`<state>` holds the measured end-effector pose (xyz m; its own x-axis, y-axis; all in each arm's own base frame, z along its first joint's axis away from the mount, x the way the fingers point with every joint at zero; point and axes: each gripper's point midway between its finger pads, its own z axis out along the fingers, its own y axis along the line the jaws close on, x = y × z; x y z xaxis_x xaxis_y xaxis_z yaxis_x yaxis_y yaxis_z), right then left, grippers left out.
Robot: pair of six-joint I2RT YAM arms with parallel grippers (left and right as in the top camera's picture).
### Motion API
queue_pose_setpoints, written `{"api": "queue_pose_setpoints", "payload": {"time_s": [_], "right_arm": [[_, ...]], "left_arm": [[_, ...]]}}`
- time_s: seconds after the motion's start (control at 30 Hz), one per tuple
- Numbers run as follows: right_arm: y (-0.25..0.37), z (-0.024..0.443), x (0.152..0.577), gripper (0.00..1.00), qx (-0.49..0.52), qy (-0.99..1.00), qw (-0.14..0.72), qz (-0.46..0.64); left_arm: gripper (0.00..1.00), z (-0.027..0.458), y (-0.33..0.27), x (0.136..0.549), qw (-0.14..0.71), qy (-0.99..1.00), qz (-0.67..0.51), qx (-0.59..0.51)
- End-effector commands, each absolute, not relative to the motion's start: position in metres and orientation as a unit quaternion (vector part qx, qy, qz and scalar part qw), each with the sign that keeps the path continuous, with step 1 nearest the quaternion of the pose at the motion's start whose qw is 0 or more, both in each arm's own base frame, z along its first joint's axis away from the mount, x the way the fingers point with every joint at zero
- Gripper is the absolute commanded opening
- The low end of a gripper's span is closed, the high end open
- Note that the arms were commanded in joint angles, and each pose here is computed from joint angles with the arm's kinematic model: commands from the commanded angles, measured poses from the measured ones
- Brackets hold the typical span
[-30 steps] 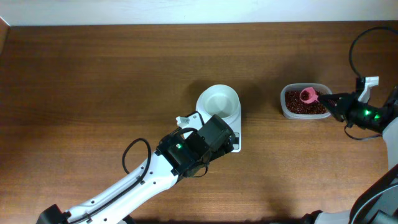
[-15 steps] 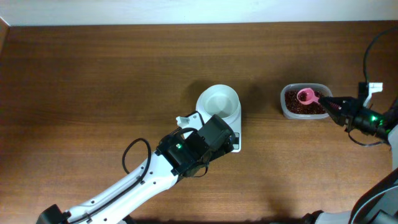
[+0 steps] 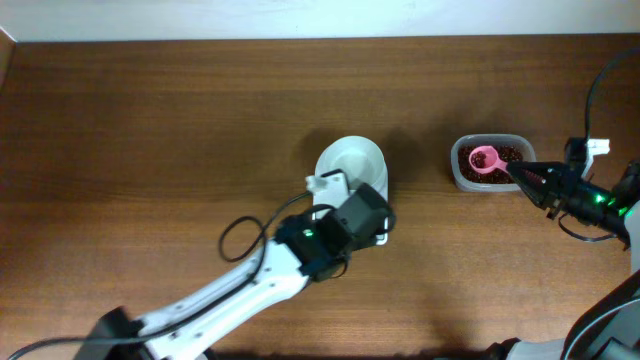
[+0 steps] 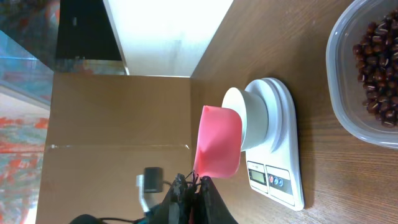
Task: Scoop and weigh 50g on scale
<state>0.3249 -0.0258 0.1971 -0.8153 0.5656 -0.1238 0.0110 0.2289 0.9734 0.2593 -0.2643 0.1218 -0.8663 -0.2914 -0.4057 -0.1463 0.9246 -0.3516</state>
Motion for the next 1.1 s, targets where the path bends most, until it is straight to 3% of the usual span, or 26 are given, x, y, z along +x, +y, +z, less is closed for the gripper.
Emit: {"api": "queue_pose_setpoints", "payload": {"time_s": [0.0, 0.17, 1.07], "right_arm": [[-0.029, 0.204, 0.328, 0.04, 0.175, 0.744, 0.256, 0.592], [-0.029, 0.204, 0.328, 0.04, 0.174, 0.744, 0.256, 0.592], [-0.029, 0.204, 0.328, 0.04, 0.174, 0.744, 0.256, 0.592]], "left_arm": [[0.00, 0.092, -0.275, 0.264, 0.238, 0.961, -0.122, -0.069], [0.00, 0.073, -0.269, 0.274, 0.246, 0.954, -0.100, -0.141], [0.00, 0.025, -0.275, 0.282, 0.174, 0.965, -0.113, -0.158]]}}
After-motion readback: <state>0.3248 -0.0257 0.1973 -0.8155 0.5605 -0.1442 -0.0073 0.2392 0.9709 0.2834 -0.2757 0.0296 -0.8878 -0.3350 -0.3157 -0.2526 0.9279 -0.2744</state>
